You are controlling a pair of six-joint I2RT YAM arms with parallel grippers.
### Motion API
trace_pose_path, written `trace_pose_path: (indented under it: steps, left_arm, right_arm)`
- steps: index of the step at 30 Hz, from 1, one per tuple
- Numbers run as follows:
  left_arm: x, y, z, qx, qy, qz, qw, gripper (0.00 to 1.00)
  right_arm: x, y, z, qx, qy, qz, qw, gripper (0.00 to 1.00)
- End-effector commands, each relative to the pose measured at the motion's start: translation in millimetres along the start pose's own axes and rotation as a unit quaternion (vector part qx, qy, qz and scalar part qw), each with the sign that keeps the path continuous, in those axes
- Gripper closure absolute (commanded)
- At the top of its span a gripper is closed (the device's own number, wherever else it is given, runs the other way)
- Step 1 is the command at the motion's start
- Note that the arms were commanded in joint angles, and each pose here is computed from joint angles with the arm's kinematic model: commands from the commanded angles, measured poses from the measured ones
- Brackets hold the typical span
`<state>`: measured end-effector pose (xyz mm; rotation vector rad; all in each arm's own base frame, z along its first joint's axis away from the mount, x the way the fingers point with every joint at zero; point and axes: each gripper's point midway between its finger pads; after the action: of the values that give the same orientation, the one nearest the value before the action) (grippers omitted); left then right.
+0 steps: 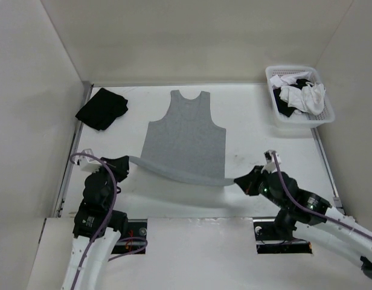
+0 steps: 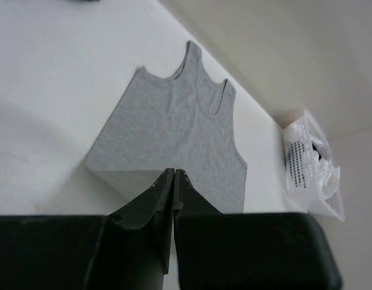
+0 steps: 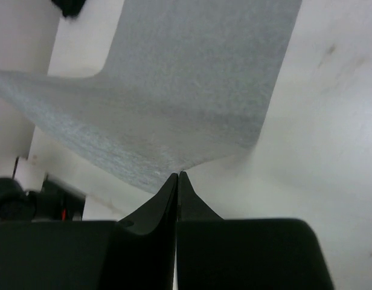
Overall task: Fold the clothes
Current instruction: Flatten the tank top out, then fold the tank top
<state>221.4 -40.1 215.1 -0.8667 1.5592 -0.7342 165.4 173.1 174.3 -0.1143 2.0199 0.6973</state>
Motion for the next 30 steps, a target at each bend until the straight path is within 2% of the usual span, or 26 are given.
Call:
trace_pose_path:
  steps: [1, 3, 7, 11, 13, 17, 22, 27, 30]
  left_arm:
    - [33.3, 34.3, -12.7, -0.061, 0.063, -0.031, 0.996, 0.99]
    - [35.0, 38.1, -18.3, -0.07, 0.065, -0.045, 0.994, 0.99]
    - [20.4, 36.3, -21.1, -0.066, 0.028, -0.056, 0.996, 0.99]
    - [11.4, 14.8, 4.6, -0.051, 0.013, -0.052, 0.997, 0.99]
    - [7.5, 0.1, 26.7, -0.04, 0.004, -0.049, 0.998, 0.99]
    - [-14.3, -14.6, 95.9, -0.048, -0.055, -0.034, 0.997, 0.99]
    - [-26.7, -38.7, 188.2, -0.049, -0.072, -0.049, 0.995, 0.99]
    - [-37.9, -42.2, 289.9, -0.07, -0.073, -0.045, 0.994, 0.99]
    - [-31.6, -33.7, 338.9, -0.089, -0.051, -0.039, 0.994, 0.96]
  right_arm:
    - [34.9, -4.7, -9.7, 0.033, 0.036, 0.057, 0.997, 1.0]
    - [47.0, 7.6, -17.9, 0.017, 0.053, 0.057, 0.997, 1.0]
    - [48.7, 30.5, -19.9, 0.005, 0.059, 0.025, 0.998, 1.0]
    - [13.9, 26.5, 10.7, 0.045, 0.026, -0.022, 0.998, 1.0]
    - [-18.3, 24.9, 29.9, 0.044, -0.007, -0.031, 0.999, 1.0]
    - [-98.8, -0.3, 73.7, 0.059, -0.084, -0.022, 0.994, 1.0]
    - [-189.6, -44.7, 135.0, 0.077, -0.134, -0.001, 0.988, 1.0]
    - [-253.8, -98.0, 217.0, 0.098, -0.126, 0.019, 0.987, 1.0]
    - [-265.6, -120.6, 266.4, 0.105, -0.1, 0.031, 0.989, 1.0]
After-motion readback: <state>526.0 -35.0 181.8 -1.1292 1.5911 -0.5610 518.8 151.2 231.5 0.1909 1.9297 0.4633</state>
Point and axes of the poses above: each gripper's point midway between its finger pads, its own z axis out along the fingers, its own y axis along the line the jaws close on, x = y × z, and after that the axes turned 12 degrees about -z, right-handed
